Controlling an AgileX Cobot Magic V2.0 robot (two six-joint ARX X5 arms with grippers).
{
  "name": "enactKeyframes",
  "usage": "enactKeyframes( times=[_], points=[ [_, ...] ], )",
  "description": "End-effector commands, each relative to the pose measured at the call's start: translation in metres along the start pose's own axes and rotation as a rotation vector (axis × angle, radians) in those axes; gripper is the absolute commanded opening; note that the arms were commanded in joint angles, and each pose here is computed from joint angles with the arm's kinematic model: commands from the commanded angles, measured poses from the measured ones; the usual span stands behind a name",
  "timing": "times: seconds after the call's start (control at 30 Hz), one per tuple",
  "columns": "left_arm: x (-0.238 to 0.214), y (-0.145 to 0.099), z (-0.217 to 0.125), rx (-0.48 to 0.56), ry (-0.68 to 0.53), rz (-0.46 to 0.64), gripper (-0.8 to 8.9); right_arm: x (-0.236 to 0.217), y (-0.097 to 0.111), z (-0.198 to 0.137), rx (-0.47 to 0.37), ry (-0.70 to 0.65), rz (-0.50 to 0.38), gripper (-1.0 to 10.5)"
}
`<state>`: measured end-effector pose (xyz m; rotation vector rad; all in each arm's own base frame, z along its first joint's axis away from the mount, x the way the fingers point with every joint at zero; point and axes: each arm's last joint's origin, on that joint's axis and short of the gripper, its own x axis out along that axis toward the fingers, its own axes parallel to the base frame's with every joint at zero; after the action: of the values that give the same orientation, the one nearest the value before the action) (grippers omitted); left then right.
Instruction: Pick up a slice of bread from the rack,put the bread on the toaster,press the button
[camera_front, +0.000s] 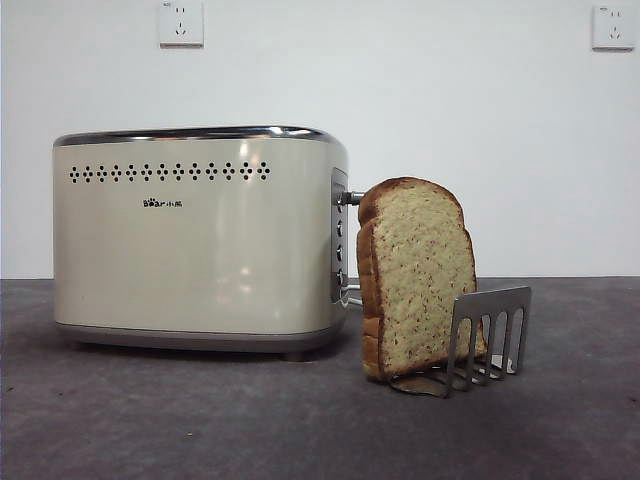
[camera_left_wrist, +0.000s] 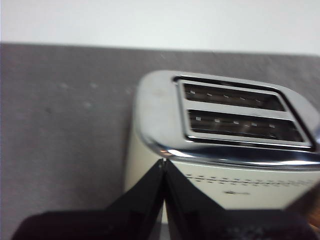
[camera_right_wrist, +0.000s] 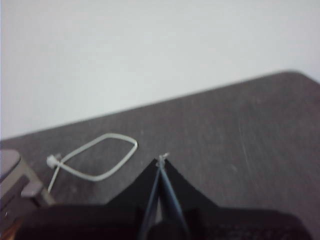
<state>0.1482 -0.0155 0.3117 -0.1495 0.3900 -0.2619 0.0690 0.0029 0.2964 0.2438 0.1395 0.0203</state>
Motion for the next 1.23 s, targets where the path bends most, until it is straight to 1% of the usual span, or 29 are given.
enactKeyframes(
  times=[0.03,0.2,0.27,0.37,0.47,0.63,0.73,0.9,1.0,1.1,1.23],
  points=[
    [-0.001,-0.01,0.023,-0.006,0.056,-0.04,-0.07,-0.004,0.003,0.011,0.018,0.062,-0.016,0.0],
    [0.002,-0.029,0.061,0.006,0.176,-0.097,-0.07,-0.006,0.006,0.024,0.02,0.164,-0.035,0.0],
    [0.005,-0.037,0.075,0.017,0.22,-0.12,-0.07,-0.004,0.007,0.027,0.021,0.197,-0.029,0.0],
    [0.012,-0.049,0.092,0.034,0.278,-0.164,-0.07,-0.001,0.01,0.031,0.015,0.242,0.009,0.0],
    [0.021,-0.062,0.103,0.081,0.336,-0.206,-0.07,0.004,0.013,0.035,-0.006,0.28,0.082,0.0],
    [0.042,-0.085,0.112,0.173,0.473,-0.269,-0.07,0.013,0.019,0.038,-0.031,0.344,0.243,0.0],
    [0.055,-0.098,0.117,0.233,0.534,-0.306,-0.07,0.02,0.021,0.039,-0.021,0.378,0.297,0.0],
    [0.076,-0.122,0.124,0.334,0.607,-0.377,-0.07,0.029,0.023,0.038,-0.007,0.423,0.351,0.0],
    [0.091,-0.137,0.127,0.383,0.664,-0.451,-0.07,0.033,0.023,0.037,-0.027,0.44,0.386,0.0],
    [0.108,-0.154,0.13,0.427,0.664,-0.494,-0.07,0.037,0.023,0.037,-0.03,0.448,0.39,0.0],
    [0.129,-0.176,0.127,0.463,0.671,-0.6,-0.06,0.037,0.023,0.037,-0.03,0.449,0.39,0.0]
  ],
)
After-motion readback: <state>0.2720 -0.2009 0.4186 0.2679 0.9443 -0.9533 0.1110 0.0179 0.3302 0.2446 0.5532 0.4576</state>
